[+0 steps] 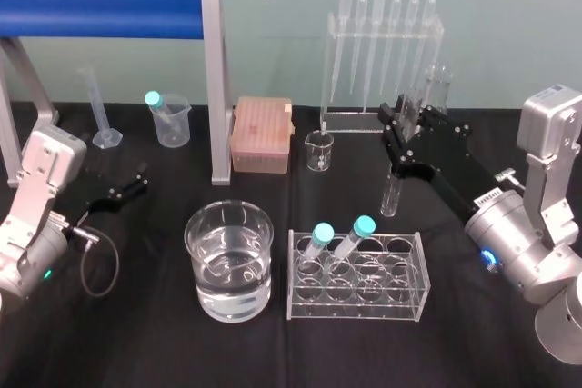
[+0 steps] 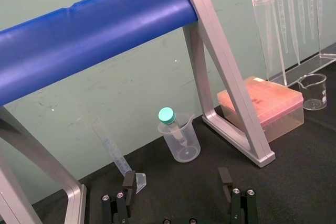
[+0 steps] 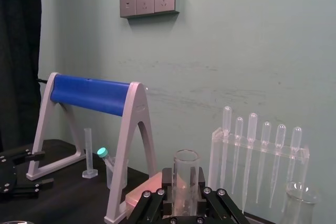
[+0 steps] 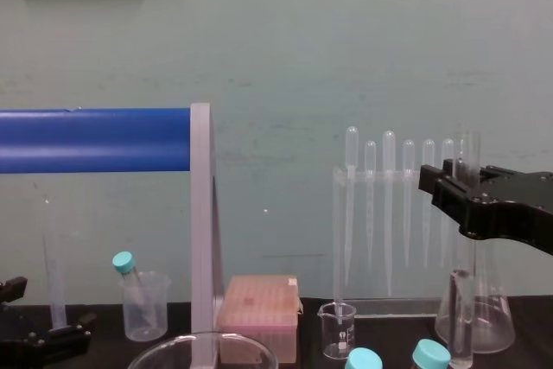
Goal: Hold the test tube with one hand and immerse one end into the beaker, then return it to the test tube rack.
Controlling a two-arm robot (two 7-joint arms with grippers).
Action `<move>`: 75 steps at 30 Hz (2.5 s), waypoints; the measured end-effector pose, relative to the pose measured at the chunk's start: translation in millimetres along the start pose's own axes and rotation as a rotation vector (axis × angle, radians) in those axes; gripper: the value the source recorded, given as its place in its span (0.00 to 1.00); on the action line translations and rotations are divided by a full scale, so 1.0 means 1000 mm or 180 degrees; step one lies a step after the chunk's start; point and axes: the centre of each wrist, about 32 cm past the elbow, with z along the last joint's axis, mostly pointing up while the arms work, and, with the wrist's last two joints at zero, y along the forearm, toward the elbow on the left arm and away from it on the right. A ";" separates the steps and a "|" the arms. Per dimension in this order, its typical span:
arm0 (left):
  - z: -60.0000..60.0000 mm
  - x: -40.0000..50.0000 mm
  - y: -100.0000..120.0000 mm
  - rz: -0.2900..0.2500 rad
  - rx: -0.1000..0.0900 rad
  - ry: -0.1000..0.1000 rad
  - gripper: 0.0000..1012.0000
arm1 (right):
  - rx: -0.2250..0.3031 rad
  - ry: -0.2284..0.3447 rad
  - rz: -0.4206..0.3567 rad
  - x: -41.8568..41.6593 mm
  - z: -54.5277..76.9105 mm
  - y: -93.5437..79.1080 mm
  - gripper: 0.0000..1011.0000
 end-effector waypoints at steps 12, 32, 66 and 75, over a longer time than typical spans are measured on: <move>0.000 0.0000 0.000 0.0000 0.0000 0.0000 0.99 | 0.0012 0.0001 -0.0001 -0.0002 0.001 -0.001 0.24; 0.000 0.0000 0.000 0.0000 0.0000 0.0000 0.99 | 0.0020 0.0004 -0.0003 0.0000 0.002 -0.002 0.24; 0.000 0.0000 0.000 0.0000 0.0000 0.0000 0.99 | 0.0020 0.0004 -0.0004 -0.0001 0.002 -0.002 0.24; 0.000 0.0000 0.000 0.0000 0.0000 0.0000 0.99 | 0.0121 0.0119 0.0069 0.0085 0.007 0.005 0.24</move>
